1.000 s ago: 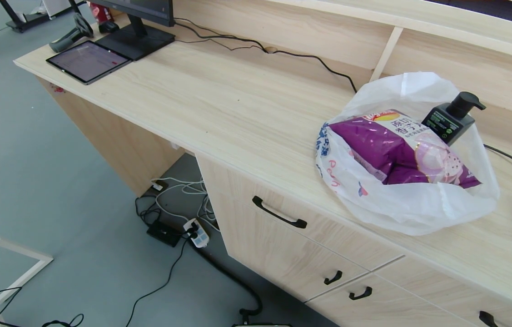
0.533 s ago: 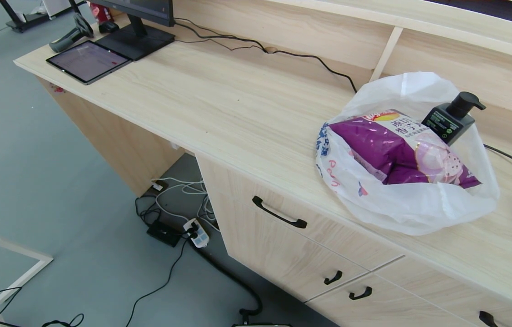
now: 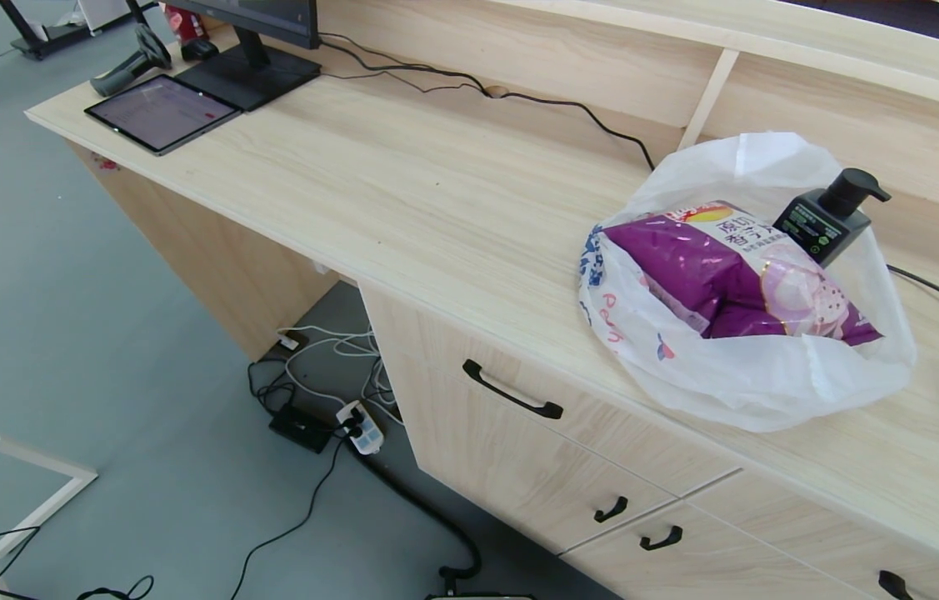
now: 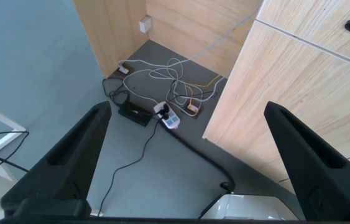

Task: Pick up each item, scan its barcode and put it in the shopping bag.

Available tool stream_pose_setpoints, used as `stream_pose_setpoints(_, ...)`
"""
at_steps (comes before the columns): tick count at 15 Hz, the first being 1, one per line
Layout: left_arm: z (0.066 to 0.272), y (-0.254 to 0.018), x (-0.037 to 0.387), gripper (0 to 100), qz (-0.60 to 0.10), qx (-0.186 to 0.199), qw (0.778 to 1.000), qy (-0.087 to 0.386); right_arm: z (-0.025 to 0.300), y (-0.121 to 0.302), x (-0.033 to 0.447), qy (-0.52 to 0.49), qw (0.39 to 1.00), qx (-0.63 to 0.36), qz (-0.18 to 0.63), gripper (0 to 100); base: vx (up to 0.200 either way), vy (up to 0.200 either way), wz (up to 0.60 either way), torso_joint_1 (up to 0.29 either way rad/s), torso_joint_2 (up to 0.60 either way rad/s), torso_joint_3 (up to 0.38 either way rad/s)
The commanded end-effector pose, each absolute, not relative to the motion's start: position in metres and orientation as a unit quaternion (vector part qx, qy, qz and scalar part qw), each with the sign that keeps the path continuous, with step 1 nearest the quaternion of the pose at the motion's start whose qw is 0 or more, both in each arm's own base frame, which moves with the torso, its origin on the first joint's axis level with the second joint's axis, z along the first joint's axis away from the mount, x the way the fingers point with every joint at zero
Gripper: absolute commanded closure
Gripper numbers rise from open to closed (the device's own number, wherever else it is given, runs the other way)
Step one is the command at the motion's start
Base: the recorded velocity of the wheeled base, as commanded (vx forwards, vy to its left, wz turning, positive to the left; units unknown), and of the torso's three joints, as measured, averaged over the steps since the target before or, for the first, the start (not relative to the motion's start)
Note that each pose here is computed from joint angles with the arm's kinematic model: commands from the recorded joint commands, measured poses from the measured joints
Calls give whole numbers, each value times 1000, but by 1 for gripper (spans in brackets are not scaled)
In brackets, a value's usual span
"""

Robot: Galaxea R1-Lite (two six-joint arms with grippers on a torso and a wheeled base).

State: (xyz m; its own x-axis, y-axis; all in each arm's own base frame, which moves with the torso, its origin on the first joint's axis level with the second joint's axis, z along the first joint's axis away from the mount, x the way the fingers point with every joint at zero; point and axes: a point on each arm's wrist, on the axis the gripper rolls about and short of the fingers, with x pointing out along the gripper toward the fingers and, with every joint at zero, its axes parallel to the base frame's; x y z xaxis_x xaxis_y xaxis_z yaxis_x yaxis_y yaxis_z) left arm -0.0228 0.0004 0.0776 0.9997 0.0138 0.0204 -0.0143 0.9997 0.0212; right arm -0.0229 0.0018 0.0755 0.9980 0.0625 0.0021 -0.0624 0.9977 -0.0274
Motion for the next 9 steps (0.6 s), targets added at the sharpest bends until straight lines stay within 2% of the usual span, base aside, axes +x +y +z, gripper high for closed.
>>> stream_pose_setpoints(1, 78, 0, -23, 0, 7, 11, 1000, -11, 76, 2, -23, 0, 999, -14, 32, 0, 0, 0, 0, 0, 0, 0)
stream_pose_setpoints(9, 78, 0, -23, 0, 7, 11, 1000, -11, 76, 2, -23, -1, 999, -14, 31, 0, 0, 0, 0, 0, 0, 0)
